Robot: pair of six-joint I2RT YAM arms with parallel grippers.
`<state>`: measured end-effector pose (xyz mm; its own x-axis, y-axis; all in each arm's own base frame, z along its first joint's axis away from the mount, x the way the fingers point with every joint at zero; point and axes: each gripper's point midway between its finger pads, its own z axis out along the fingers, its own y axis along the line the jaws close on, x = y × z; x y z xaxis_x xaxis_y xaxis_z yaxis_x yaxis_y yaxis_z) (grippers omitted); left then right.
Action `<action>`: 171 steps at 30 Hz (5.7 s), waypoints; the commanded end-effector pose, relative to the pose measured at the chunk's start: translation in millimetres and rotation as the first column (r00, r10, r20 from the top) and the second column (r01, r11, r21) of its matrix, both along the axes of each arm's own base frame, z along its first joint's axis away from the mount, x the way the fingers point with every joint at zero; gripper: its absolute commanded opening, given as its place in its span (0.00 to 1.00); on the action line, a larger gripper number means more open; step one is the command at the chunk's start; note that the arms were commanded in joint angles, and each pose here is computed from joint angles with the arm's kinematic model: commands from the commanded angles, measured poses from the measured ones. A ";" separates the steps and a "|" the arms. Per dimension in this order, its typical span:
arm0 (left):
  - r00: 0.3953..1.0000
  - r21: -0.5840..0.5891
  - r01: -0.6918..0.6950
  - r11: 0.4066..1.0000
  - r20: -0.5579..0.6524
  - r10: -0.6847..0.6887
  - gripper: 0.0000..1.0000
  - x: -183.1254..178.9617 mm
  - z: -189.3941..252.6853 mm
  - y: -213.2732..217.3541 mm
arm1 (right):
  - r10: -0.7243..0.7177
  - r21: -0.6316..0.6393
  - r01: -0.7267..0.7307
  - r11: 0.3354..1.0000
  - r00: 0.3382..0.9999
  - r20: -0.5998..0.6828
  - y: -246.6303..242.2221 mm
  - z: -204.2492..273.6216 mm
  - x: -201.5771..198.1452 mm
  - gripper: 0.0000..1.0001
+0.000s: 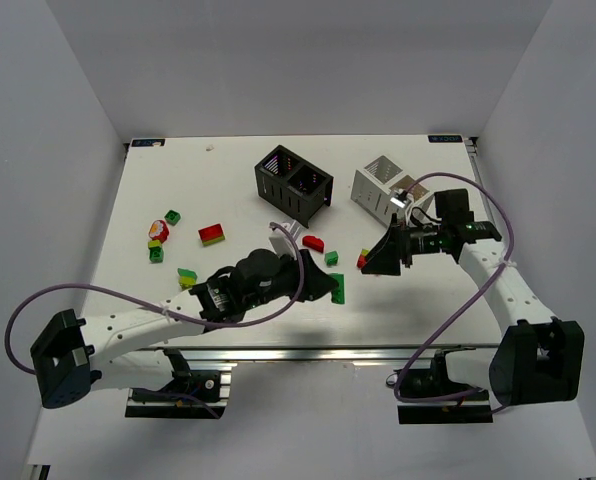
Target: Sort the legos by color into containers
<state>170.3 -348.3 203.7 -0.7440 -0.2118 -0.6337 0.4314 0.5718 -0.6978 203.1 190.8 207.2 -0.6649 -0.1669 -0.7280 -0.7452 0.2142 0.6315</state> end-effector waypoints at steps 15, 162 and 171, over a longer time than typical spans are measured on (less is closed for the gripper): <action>0.923 -0.339 0.218 0.915 0.375 -0.081 0.09 -15.6 97.5 -14.0 | 0.293 0.261 -0.311 0.914 0.950 0.104 29.7 60.0 -48.0 0.89; 0.956 -0.077 0.114 0.991 0.279 -0.088 0.11 169.1 91.3 -70.0 | -0.219 -0.133 0.404 0.905 0.710 0.670 -82.6 52.3 110.1 0.00; 0.971 -0.062 0.081 0.995 0.229 -0.064 0.11 224.9 77.7 -88.0 | -0.232 -0.127 0.408 0.904 0.720 0.654 -83.0 53.0 106.6 0.00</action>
